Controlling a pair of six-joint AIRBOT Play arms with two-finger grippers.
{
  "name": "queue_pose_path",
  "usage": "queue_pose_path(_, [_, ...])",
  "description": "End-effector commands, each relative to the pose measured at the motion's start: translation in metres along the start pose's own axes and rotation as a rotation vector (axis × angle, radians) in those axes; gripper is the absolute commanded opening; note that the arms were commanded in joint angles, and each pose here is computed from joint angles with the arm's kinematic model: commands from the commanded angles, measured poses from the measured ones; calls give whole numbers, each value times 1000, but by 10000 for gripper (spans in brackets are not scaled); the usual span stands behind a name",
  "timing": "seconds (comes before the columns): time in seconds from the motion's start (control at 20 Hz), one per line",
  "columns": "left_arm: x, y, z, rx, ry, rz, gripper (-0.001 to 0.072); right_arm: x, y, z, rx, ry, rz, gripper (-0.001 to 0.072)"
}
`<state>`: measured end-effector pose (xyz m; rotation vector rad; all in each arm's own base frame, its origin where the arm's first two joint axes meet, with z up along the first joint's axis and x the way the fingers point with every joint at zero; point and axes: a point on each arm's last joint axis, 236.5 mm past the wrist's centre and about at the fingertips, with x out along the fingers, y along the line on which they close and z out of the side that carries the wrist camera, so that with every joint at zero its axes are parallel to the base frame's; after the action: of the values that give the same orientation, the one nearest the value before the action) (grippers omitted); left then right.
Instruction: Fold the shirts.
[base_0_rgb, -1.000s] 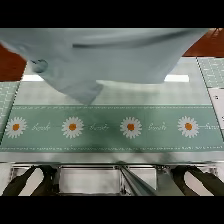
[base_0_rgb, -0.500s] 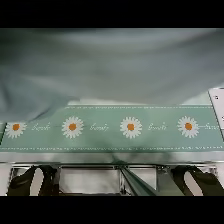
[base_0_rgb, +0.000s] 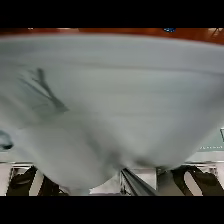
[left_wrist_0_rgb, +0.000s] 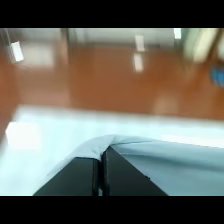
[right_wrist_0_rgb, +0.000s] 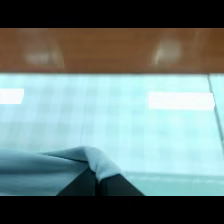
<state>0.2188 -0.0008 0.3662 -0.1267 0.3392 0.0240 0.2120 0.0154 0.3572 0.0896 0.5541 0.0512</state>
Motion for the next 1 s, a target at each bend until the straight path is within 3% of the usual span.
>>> queue_pose_path(0.0, [92, 2, -95, -136, 316, -101, 26, 92, -3, -40, 44, 196, 68, 23])
queue_pose_path(0.35, [309, 32, -193, -422, 517, -182, 26, 328, -18, -103, 248, 424, 186, 23])
queue_pose_path(0.5, [384, 38, -233, -457, 625, -183, 26, 407, -18, -126, 380, 458, 237, 23])
queue_pose_path(0.7, [431, 11, -256, -451, 757, -269, 26, 463, -15, -137, 494, 520, 274, 23])
queue_pose_path(0.95, [402, 4, -262, -446, 897, -321, 26, 461, -14, -150, 482, 612, 302, 23])
